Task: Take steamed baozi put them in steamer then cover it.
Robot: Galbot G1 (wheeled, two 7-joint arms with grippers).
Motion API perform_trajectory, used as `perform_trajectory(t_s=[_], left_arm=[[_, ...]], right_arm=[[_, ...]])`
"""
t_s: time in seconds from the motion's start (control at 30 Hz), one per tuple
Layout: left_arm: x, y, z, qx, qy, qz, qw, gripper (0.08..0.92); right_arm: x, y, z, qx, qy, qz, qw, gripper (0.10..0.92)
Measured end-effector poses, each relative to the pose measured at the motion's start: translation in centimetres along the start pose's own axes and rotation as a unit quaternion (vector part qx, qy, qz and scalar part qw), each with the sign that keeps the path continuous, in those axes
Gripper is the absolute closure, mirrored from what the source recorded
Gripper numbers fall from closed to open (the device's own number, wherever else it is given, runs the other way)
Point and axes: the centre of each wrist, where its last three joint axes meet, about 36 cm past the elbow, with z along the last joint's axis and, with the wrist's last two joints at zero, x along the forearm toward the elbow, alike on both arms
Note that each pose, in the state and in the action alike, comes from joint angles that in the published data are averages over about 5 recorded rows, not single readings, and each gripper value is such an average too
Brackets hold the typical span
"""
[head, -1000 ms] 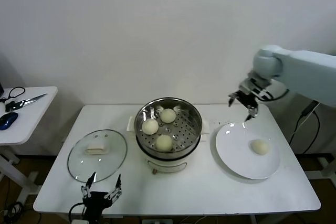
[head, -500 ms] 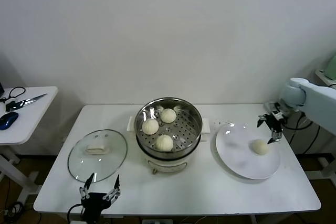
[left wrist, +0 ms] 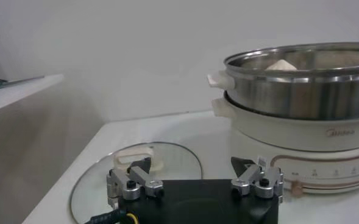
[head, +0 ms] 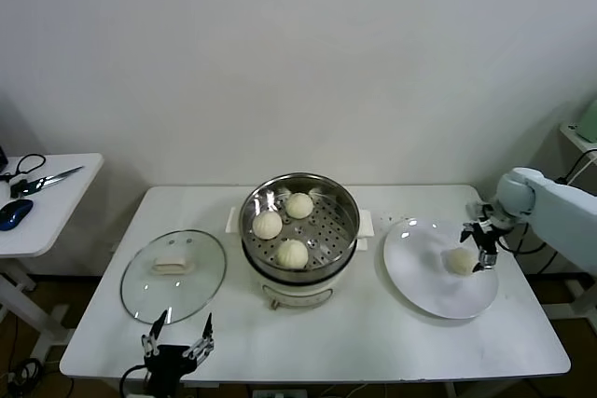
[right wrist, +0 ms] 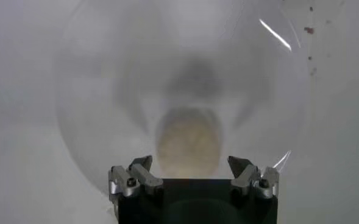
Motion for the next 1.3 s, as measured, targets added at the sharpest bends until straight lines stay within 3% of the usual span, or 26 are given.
perform_trajectory(t_s=[0.13, 0.37, 0.63, 0.9, 1.13, 1.3], left_arm=[[0.1, 0.0, 0.0, 0.000, 0.000, 0.000, 1.000, 0.177], [0.1, -0.1, -0.1, -0.001, -0.001, 0.000, 1.000, 0.177], [0.1, -0.2, -0.4, 0.000, -0.004, 0.001, 1.000, 0.177], [0.1, -0.3, -0.5, 0.000, -0.004, 0.002, 1.000, 0.177], [0.1, -0.2, -0.7, -0.002, -0.006, 0.004, 1.000, 0.177], [0.1, -0.1, -1.0, -0.001, -0.009, 0.004, 1.000, 0.177]], right_arm=[[-0.5, 0.0, 0.0, -0.005, 0.000, 0.002, 1.000, 0.216], [-0.4, 0.1, 0.1, -0.014, -0.003, 0.006, 1.000, 0.364], [2.1, -0.2, 0.1, -0.018, -0.016, 0.011, 1.000, 0.377], [11.2, -3.1, -4.0, 0.015, -0.052, 0.040, 0.998, 0.378], [21.4, -4.4, -11.6, 0.061, -0.105, 0.067, 0.990, 0.378], [25.0, -3.9, -17.5, 0.087, -0.138, 0.065, 0.984, 0.376]])
